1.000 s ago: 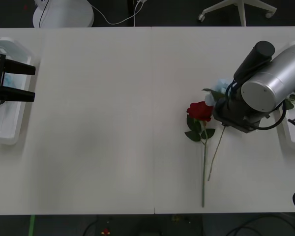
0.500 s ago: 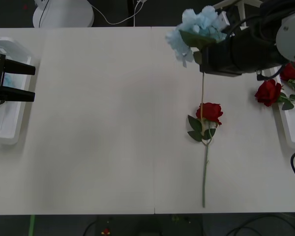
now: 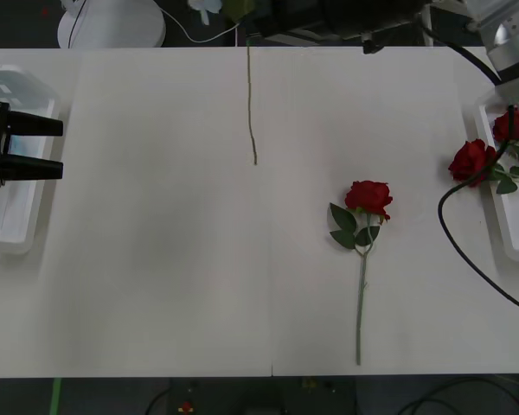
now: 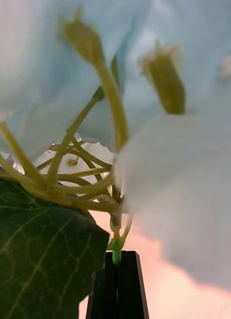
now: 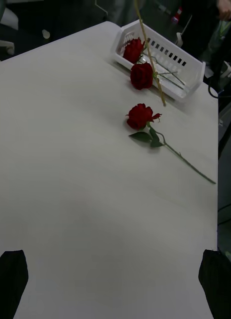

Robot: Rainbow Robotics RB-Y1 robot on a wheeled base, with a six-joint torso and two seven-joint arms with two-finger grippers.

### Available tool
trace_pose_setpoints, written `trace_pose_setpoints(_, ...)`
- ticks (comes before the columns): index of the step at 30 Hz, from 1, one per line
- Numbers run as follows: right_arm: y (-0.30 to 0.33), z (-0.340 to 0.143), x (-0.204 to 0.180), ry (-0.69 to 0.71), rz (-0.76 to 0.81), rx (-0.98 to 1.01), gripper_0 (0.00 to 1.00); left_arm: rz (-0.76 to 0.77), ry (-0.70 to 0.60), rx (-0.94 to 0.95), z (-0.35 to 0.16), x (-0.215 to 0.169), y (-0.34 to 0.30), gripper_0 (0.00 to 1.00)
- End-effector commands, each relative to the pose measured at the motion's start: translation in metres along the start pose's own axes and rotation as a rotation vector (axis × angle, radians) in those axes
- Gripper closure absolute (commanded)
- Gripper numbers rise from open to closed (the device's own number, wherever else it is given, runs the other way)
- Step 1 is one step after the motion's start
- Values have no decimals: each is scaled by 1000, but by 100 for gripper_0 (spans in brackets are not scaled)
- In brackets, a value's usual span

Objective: Put the red flowers into the right box and the blue flowers into the left box

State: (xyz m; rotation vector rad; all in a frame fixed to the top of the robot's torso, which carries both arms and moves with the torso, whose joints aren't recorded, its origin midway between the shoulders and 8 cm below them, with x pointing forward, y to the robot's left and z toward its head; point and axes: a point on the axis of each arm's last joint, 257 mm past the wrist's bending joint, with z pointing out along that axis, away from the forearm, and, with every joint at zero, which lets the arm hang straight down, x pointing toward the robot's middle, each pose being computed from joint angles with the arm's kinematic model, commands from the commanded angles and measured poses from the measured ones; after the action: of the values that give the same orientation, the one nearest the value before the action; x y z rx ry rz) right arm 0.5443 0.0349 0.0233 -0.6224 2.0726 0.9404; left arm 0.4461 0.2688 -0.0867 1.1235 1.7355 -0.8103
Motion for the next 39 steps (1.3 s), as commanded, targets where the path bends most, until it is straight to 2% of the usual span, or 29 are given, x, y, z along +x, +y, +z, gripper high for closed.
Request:
trace_pose_setpoints(1, 75, 23, -19, -16, -85, -112, 100, -40, -70, 28, 6, -9, -7, 0)
trace_pose_setpoints(8, 129, 55, -26, -72, -111, -187, 100, -83, -170, 51, 15, -30, -11, 0)
trace_pose_setpoints(12, 151, 72, -28, -114, -89, -234, 100, -185, -230, 93, 21, -46, -18, 0)
trace_pose_setpoints(15, 155, 78, -29, -125, -73, -241, 100, -250, -281, 126, 27, -60, -23, 0)
trace_pose_setpoints(39, 164, 78, -39, -155, -13, -285, 100, -328, -371, 192, 89, -104, -28, 0)
